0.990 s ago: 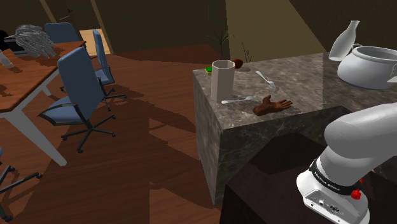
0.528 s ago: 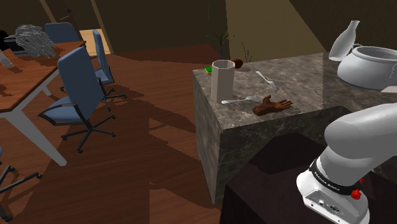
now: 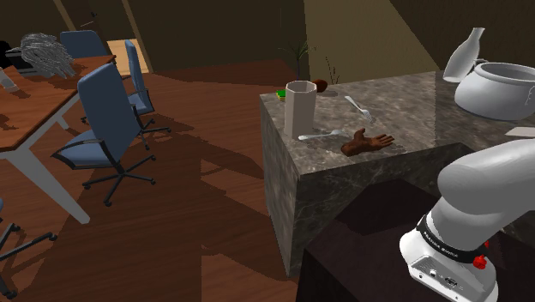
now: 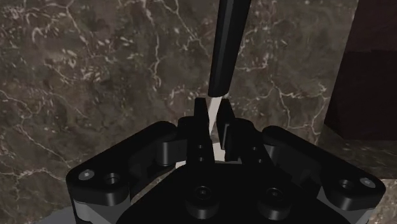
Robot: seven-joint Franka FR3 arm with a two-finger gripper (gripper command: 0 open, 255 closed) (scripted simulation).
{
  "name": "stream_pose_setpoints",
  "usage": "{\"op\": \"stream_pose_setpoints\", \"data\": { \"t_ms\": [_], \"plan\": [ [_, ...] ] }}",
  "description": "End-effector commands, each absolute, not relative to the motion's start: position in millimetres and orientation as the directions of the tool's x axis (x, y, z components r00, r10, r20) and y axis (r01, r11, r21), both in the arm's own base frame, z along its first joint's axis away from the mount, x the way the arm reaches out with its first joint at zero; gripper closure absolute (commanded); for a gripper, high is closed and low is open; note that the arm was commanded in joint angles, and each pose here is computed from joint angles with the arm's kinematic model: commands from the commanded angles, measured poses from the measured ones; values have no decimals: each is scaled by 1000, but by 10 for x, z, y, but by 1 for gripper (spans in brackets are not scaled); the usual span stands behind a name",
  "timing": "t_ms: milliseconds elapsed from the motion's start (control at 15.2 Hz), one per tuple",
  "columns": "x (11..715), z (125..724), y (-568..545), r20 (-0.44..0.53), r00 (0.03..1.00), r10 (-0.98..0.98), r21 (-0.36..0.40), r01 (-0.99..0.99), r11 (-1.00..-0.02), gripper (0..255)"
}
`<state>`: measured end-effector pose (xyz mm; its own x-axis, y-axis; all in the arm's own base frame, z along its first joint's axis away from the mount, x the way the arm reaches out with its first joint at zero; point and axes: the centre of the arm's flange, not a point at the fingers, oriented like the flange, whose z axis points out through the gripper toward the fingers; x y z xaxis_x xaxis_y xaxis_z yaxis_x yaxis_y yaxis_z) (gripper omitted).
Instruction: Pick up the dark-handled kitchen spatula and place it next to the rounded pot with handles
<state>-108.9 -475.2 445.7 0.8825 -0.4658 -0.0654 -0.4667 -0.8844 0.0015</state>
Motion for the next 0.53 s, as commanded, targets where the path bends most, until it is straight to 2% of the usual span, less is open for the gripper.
{"op": "stream_pose_setpoints", "data": {
  "t_ms": [0, 462],
  "plan": [
    [-1084, 4350, -4750, -65, 882, -466, 2, -467, -884, 255],
    [-1084, 3980, -4750, -65, 882, -466, 2, -467, -884, 255]
  ]
}}
